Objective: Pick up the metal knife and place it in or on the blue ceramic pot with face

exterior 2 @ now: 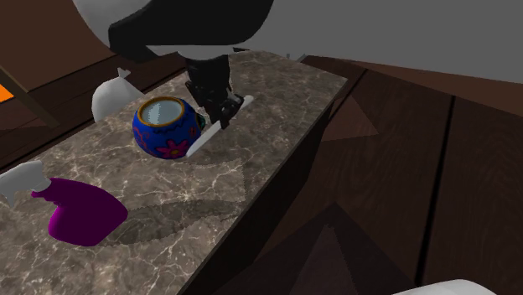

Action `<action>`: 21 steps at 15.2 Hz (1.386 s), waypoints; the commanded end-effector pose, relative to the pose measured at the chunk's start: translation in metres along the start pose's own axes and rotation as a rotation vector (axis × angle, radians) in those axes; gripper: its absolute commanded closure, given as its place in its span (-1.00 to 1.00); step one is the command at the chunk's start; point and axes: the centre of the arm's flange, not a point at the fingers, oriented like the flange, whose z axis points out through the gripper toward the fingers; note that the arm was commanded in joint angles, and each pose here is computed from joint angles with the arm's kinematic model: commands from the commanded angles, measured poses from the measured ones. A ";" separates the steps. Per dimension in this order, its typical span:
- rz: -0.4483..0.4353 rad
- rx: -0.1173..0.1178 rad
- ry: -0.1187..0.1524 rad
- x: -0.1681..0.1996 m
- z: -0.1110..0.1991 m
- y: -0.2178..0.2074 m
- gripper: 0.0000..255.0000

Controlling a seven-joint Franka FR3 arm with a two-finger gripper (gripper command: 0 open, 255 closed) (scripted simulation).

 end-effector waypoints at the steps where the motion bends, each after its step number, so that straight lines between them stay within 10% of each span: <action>1: 0.000 0.000 0.000 -0.001 -0.011 -0.001 1.00; 13: 0.000 0.000 0.000 0.000 -0.074 -0.002 1.00; 21: 0.000 0.000 0.000 -0.027 -0.081 -0.104 1.00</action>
